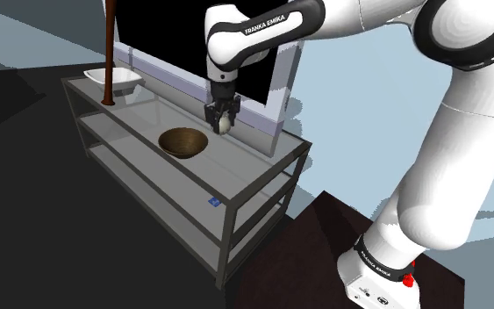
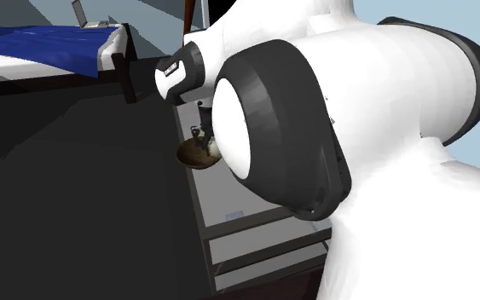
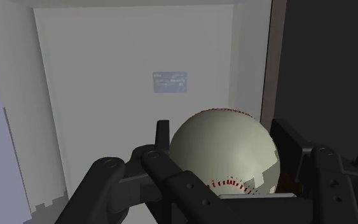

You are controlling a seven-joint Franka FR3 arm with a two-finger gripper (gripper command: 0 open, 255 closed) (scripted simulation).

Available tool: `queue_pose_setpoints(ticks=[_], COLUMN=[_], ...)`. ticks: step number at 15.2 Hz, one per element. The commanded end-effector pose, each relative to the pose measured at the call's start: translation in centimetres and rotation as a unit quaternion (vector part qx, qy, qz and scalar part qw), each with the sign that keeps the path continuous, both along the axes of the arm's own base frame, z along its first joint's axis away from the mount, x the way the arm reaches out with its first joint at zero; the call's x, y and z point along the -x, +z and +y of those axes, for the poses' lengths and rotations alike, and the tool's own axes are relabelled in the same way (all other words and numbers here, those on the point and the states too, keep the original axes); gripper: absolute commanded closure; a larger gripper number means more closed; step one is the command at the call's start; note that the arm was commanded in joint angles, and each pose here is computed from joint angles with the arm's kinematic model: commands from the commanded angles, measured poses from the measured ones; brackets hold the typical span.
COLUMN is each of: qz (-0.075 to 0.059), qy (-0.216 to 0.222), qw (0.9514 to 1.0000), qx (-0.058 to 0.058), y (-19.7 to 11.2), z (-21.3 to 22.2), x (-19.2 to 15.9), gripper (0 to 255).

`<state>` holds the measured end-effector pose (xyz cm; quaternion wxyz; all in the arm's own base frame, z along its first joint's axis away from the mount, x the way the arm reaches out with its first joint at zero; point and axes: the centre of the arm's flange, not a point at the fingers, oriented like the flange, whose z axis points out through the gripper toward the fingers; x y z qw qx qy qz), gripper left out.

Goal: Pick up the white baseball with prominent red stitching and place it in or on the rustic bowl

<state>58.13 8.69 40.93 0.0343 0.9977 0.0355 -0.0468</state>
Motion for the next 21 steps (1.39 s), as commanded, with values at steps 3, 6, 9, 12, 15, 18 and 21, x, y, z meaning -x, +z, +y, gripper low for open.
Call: queue_pose_setpoints(ticks=[3,6,9,12,15,18,21], qz=[0.000,0.000,0.000,0.000,0.000,0.000,0.000], qy=[0.000,0.000,0.000,0.000,0.000,0.000,0.000], qw=[1.0000,1.0000,1.0000,1.0000,1.0000,1.0000,1.0000], qx=[0.000,0.000,0.000,0.000,0.000,0.000,0.000], y=[0.5,0.7,0.9,1.1,-0.5,-2.1,-3.7], z=[1.6,3.1,4.5,5.9,5.9,5.9,5.9], x=[-4.2,-7.9,-11.6,-14.9,-14.9,-14.9,-14.9], gripper=[255,255,255,255,255,255,255])
